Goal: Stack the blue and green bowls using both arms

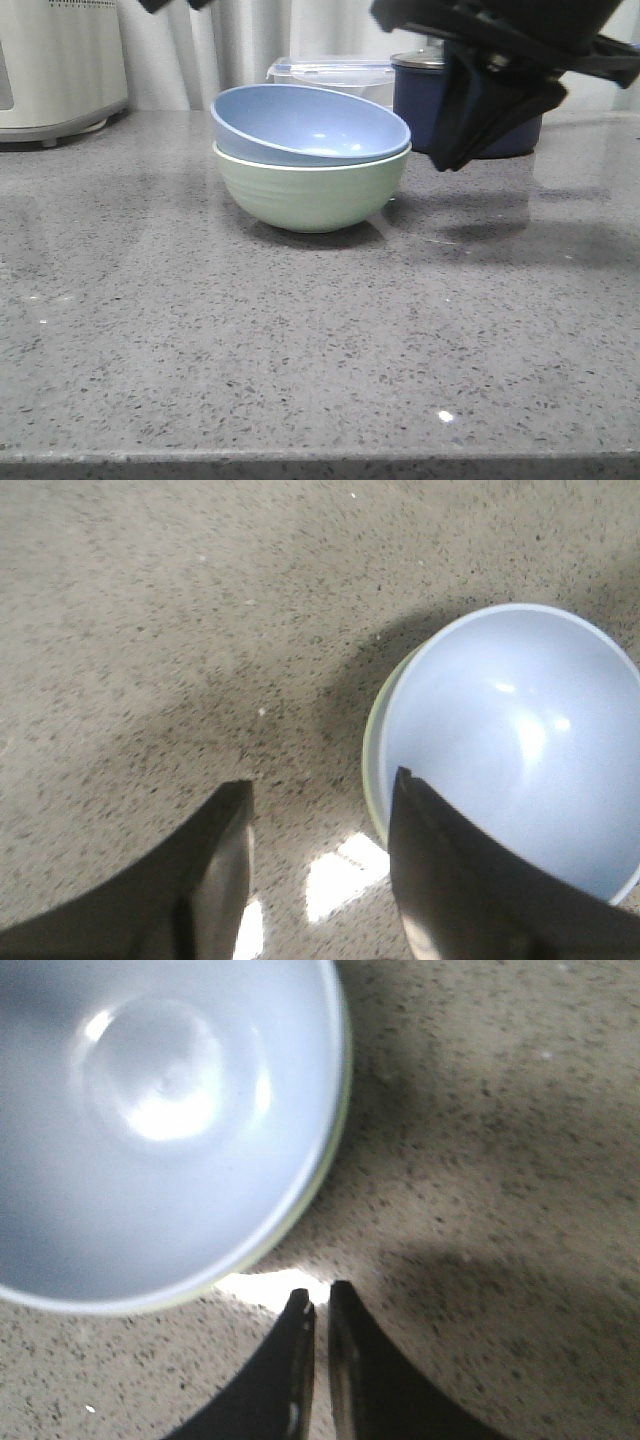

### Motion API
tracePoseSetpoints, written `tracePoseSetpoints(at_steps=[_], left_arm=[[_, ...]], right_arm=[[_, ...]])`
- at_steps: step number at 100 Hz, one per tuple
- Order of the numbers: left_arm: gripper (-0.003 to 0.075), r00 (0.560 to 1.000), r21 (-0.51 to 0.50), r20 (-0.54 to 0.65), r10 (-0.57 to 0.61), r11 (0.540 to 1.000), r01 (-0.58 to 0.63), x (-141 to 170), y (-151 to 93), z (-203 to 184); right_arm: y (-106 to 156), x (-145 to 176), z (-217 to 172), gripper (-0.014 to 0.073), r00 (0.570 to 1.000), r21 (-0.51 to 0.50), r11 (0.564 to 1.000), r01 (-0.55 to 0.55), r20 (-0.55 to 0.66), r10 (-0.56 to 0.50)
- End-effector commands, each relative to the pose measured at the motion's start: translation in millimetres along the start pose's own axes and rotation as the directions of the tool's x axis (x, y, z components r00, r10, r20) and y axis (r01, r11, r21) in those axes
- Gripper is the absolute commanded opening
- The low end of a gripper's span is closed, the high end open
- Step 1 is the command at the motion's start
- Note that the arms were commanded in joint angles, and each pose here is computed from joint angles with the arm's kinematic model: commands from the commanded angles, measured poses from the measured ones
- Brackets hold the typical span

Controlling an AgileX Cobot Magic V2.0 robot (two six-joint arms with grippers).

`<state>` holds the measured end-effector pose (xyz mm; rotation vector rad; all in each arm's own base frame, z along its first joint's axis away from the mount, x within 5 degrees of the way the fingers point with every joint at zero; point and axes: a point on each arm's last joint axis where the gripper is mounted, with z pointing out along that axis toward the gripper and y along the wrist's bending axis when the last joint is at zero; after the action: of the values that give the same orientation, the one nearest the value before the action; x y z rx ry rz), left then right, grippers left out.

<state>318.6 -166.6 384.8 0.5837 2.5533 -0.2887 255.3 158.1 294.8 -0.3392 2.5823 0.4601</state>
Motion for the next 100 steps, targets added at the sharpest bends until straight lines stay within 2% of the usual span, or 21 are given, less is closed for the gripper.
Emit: tracePoseSetpoints(at_steps=[1, 23, 57, 67, 80, 92, 100], left_arm=[[0.0315, 0.989, -0.015, 0.144, -0.034, 0.999, 0.036, 7, 8, -39], [0.0315, 0.959, -0.066, 0.266, -0.101, 0.99, 0.123, 56, 34, -68], [0.0309, 0.889, -0.117, 0.433, -0.15, 0.968, 0.221, 133, 46, -98], [0.0246, 0.862, -0.133, 0.476, -0.173, 0.955, 0.265, 158, 49, -102], [0.0106, 0.841, -0.158, 0.507, -0.19, 0.939, 0.307, 186, 52, -101], [-0.0022, 0.834, -0.171, 0.513, -0.203, 0.928, 0.331, 209, 51, -97], [-0.002, 0.824, -0.175, 0.531, -0.197, 0.926, 0.334, 221, 49, -96]], right_arm=[[-5, -4, -25, 0.0053, 0.993, 0.01, 1.0, -0.01, 0.114, 0.009], [-33, 12, -50, 0.0053, 0.981, 0.06, 0.996, -0.073, 0.182, 0.061], [-63, 34, -92, 0.0053, 0.941, 0.147, 0.979, -0.14, 0.326, 0.086], [-70, 43, -103, 0.0053, 0.927, 0.164, 0.972, -0.167, 0.362, 0.099], [-75, 58, -115, 0.0052, 0.908, 0.183, 0.965, -0.187, 0.407, 0.099], [-74, 74, -121, -0.0005, 0.897, 0.186, 0.965, -0.186, 0.432, 0.09], [-73, 85, -125, -0.0059, 0.886, 0.181, 0.966, -0.184, 0.456, 0.083]])
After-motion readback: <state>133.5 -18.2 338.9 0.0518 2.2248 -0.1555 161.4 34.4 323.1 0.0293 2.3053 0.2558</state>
